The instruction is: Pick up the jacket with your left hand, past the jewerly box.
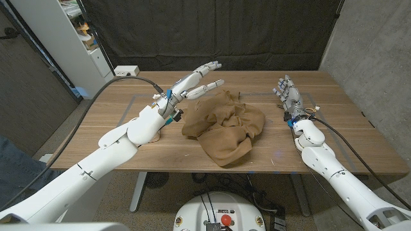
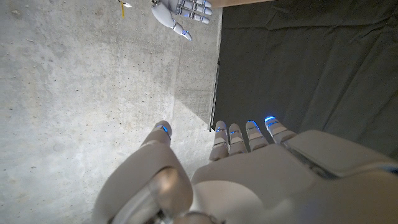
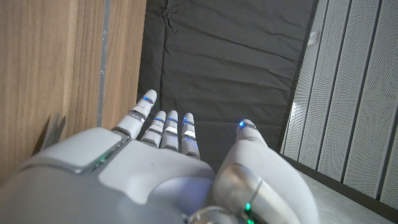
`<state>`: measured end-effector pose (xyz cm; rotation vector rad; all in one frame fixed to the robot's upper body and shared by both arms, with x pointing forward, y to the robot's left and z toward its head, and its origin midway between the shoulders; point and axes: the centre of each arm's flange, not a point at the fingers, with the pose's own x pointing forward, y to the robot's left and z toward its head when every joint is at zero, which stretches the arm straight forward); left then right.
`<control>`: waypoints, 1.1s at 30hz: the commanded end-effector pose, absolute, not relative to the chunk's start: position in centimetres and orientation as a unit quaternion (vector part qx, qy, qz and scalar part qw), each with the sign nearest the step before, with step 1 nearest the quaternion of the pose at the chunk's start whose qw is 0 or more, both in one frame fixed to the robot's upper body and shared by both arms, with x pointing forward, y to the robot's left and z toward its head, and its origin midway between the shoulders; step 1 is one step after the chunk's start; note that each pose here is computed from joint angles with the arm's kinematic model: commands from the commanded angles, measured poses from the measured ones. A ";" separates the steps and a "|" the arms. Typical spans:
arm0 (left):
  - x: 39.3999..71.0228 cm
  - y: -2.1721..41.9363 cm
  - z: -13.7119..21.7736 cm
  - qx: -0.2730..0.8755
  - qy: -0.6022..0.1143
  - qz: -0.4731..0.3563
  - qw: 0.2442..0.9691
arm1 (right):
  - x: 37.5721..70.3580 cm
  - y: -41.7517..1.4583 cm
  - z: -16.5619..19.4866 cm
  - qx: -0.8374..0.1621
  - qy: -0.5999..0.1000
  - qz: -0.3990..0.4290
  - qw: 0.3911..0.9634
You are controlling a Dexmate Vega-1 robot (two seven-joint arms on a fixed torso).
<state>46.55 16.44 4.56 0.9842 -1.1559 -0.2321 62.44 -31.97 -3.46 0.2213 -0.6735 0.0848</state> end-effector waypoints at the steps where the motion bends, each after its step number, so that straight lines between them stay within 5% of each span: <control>1: 46.0 16.1 4.4 0.465 -0.520 -0.107 0.708 | 62.0 -31.9 -3.6 0.108 -0.329 0.043 0.937; 33: 45.1 15.0 4.6 0.545 -0.506 -0.090 0.662 | 61.8 -31.9 -3.8 0.117 -0.332 0.038 0.935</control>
